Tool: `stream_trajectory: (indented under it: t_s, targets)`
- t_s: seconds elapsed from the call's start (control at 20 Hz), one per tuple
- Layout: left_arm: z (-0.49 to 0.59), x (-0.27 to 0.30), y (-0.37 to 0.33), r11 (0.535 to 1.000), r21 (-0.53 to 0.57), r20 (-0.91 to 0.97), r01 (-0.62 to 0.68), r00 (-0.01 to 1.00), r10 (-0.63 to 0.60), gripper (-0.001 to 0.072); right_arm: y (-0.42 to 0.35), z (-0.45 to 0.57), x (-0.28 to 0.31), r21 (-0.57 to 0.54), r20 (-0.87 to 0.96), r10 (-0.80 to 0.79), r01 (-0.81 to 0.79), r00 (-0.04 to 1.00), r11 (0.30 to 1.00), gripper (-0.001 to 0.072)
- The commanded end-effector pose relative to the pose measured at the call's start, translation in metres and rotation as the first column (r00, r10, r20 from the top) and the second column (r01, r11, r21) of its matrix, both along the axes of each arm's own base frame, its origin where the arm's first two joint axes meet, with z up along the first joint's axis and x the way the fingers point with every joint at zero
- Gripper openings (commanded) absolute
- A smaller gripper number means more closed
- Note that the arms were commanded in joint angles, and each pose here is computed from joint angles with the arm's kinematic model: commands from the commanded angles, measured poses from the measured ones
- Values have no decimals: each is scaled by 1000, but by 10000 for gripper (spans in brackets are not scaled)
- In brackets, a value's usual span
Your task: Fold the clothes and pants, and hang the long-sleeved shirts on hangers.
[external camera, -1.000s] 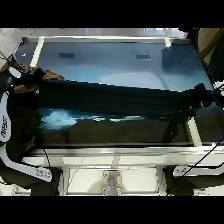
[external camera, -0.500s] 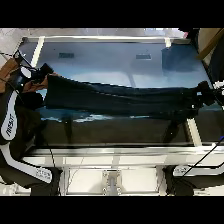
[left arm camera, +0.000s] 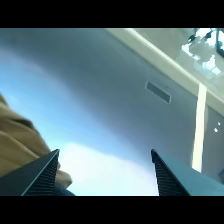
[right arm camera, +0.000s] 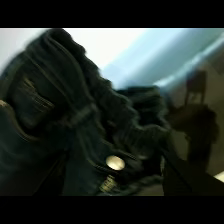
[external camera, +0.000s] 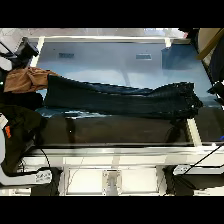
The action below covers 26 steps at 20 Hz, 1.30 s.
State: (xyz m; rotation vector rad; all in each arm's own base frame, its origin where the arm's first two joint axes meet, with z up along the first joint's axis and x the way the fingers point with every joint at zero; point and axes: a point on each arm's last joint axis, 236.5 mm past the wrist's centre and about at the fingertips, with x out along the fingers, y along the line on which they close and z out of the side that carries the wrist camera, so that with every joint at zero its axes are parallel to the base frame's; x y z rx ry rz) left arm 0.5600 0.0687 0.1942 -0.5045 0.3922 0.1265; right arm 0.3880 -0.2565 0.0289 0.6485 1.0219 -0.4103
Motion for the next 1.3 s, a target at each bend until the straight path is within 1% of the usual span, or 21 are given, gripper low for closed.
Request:
stream_trajectory:
  t_s: [0.0,0.1,0.15,0.25,0.35,0.4,0.5,0.55,0.75,1.0,1.05,1.1,1.15,1.2,1.25]
  targets:
    - [50,-23,-14,998,47,74,32,997,-35,645,-5,-20,-10,106,5,51,-51,999,993,696]
    - [58,-30,-19,998,47,75,43,996,-47,643,-5,-42,-6,218,49,52,-62,997,974,696]
    - [56,-32,-21,998,45,62,50,997,-53,642,-5,-53,-4,247,69,76,-91,995,965,698]
    - [44,-38,-28,997,37,4,75,997,-75,642,-8,-77,-3,252,65,112,-125,992,960,704]
    - [29,-45,-34,995,24,-65,100,993,-98,642,-13,-97,2,264,59,97,-110,993,958,705]
    - [23,-48,-36,994,19,-91,108,990,-106,642,-10,-104,8,302,72,90,-108,993,947,705]
    - [19,-50,-37,993,15,-110,114,988,-112,642,7,-106,21,389,139,136,-181,981,903,705]
    - [19,-50,-37,993,15,-110,114,988,-112,642,13,-106,29,408,169,146,-204,975,890,705]
    - [19,-50,-37,993,15,-110,115,988,-112,642,28,-123,41,366,121,225,-254,967,895,696]
    - [16,-51,-38,993,13,-122,117,986,-115,642,65,-140,44,424,87,311,-318,946,848,684]
    - [15,-51,-38,993,12,-125,118,985,-116,642,70,-140,45,423,83,325,-329,942,844,619]
    - [14,-50,-38,993,12,-126,118,985,-116,642,74,-139,47,423,86,333,-337,939,841,466]
    - [13,-50,-38,993,11,-128,119,985,-116,642,77,-136,50,422,91,343,-348,935,837,294]
    - [13,-50,-38,993,10,-132,120,984,-117,642,78,-131,51,422,98,353,-360,930,832,106]
    - [12,-51,-39,993,9,-135,121,984,-119,628,81,-123,51,428,105,374,-381,922,820,67]
